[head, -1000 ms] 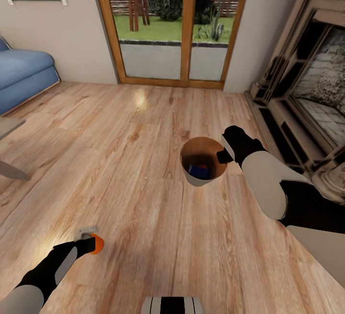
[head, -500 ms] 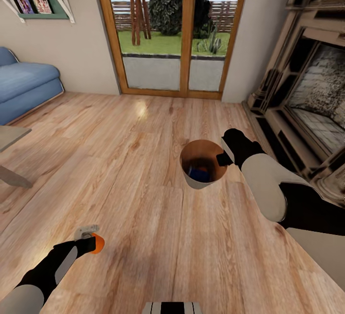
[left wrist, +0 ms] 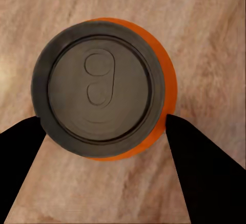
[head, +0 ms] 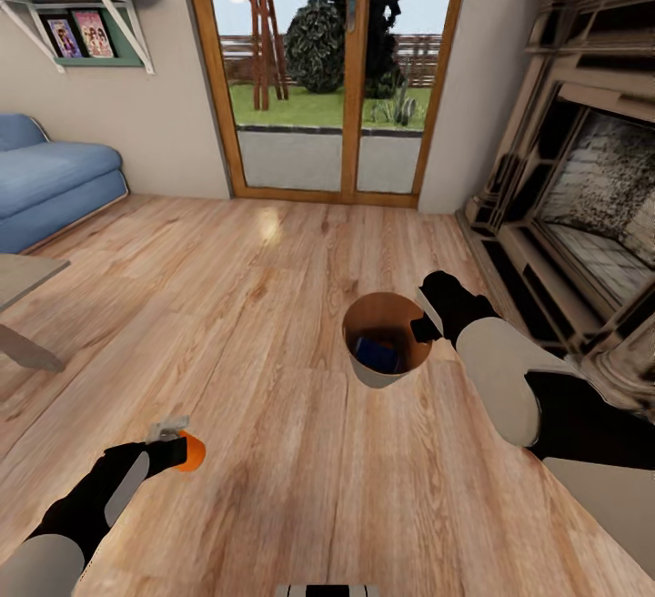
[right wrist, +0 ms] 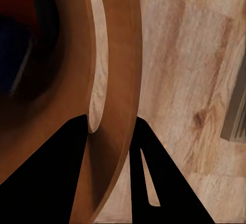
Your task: Put the three can of soda from the living room inside the tash can in the kitchen.
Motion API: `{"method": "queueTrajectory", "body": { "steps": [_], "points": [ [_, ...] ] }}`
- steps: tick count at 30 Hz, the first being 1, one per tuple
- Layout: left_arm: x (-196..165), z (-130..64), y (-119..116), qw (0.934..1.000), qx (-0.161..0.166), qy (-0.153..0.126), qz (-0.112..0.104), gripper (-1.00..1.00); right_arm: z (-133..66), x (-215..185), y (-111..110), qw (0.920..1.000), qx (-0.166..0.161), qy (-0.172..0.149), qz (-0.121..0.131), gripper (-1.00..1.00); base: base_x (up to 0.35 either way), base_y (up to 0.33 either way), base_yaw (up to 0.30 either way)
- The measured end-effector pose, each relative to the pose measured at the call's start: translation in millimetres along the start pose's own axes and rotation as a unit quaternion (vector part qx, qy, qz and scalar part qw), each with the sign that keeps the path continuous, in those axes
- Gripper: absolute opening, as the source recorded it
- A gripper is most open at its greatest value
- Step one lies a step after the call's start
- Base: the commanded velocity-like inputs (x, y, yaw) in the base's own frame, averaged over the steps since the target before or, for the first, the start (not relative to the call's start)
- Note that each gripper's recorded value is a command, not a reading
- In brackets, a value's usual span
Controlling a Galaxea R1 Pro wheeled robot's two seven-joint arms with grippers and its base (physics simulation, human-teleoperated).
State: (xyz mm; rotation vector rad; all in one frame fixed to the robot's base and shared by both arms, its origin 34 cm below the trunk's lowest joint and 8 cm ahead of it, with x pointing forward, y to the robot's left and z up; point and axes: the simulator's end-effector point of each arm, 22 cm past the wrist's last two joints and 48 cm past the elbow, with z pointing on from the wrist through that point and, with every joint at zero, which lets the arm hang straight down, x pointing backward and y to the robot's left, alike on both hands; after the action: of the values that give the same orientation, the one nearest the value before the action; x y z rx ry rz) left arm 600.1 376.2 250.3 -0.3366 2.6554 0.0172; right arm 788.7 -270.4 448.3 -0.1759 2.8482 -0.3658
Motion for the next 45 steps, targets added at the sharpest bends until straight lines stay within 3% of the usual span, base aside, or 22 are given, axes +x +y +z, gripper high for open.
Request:
{"method": "queueTrajectory", "body": {
  "steps": [7, 13, 18, 21, 25, 28, 34, 36, 38, 40, 42, 45],
  "points": [
    [-84.6, -53.5, -42.3, 0.9962, 0.043, -0.073, 0.022, -1.00, -3.7, 13.5, -6.1, 1.0000, 0.005, 0.003, 0.002, -1.00, 0.000, 0.000, 0.000],
    [-138.2, -117.9, -78.9, 0.9881, 0.080, -0.123, 0.048, -1.00, -5.8, 27.0, -3.4, 1.0000, 0.001, 0.008, 0.003, -1.00, 0.000, 0.000, 0.000],
    [-155.5, -152.1, -94.2, 0.9836, 0.099, -0.140, 0.057, -1.00, -16.5, 26.0, -7.1, 1.0000, 0.005, 0.001, 0.002, -1.00, 0.000, 0.000, 0.000],
    [-164.8, -183.7, -122.0, 0.9758, 0.155, -0.147, 0.043, -1.00, -19.9, 29.8, -5.1, 1.0000, 0.007, 0.000, -0.004, -1.00, 0.000, 0.000, 0.000],
    [-168.6, -205.6, -135.0, 0.9706, 0.184, -0.149, 0.044, -1.00, -25.3, 30.8, -3.2, 1.0000, 0.006, -0.002, -0.005, -1.00, 0.000, 0.000, 0.000],
    [-163.1, -225.6, -160.0, 0.9593, 0.240, -0.138, 0.056, -1.00, -22.5, 35.2, 0.1, 0.9999, 0.008, 0.003, -0.012, -1.00, 0.000, 0.000, 0.000],
    [-162.0, -242.2, -169.9, 0.9463, 0.291, -0.130, 0.054, -1.00, -15.5, 41.2, 9.2, 0.9996, 0.007, 0.006, -0.026, -1.00, 0.000, 0.000, 0.000],
    [-162.7, -253.1, -178.6, 0.9356, 0.323, -0.132, 0.053, -1.00, -12.7, 45.0, 17.6, 0.9994, 0.005, 0.009, -0.034, -1.00, 0.000, 0.000, 0.000],
    [-163.8, -262.1, -185.1, 0.9278, 0.343, -0.136, 0.056, -1.00, -10.9, 46.3, 25.5, 0.9994, -0.005, 0.008, -0.033, -1.00, 0.000, 0.000, 0.000],
    [-164.4, -266.6, -187.8, 0.9242, 0.351, -0.139, 0.059, -1.00, -9.4, 48.3, 30.9, 0.9993, -0.010, 0.009, -0.035, -1.00, 0.000, 0.000, 0.000],
    [-163.7, -278.5, -197.8, 0.9121, 0.380, -0.141, 0.062, -1.00, -8.3, 50.4, 37.9, 0.9987, -0.003, 0.009, -0.051, -1.00, 0.000, 0.000, 0.000],
    [-161.7, -286.6, -204.9, 0.9025, 0.402, -0.141, 0.067, -1.00, -10.2, 50.1, 49.4, 0.9985, -0.011, 0.008, -0.053, -1.00, 0.000, 0.000, 0.000]
  ]
}}
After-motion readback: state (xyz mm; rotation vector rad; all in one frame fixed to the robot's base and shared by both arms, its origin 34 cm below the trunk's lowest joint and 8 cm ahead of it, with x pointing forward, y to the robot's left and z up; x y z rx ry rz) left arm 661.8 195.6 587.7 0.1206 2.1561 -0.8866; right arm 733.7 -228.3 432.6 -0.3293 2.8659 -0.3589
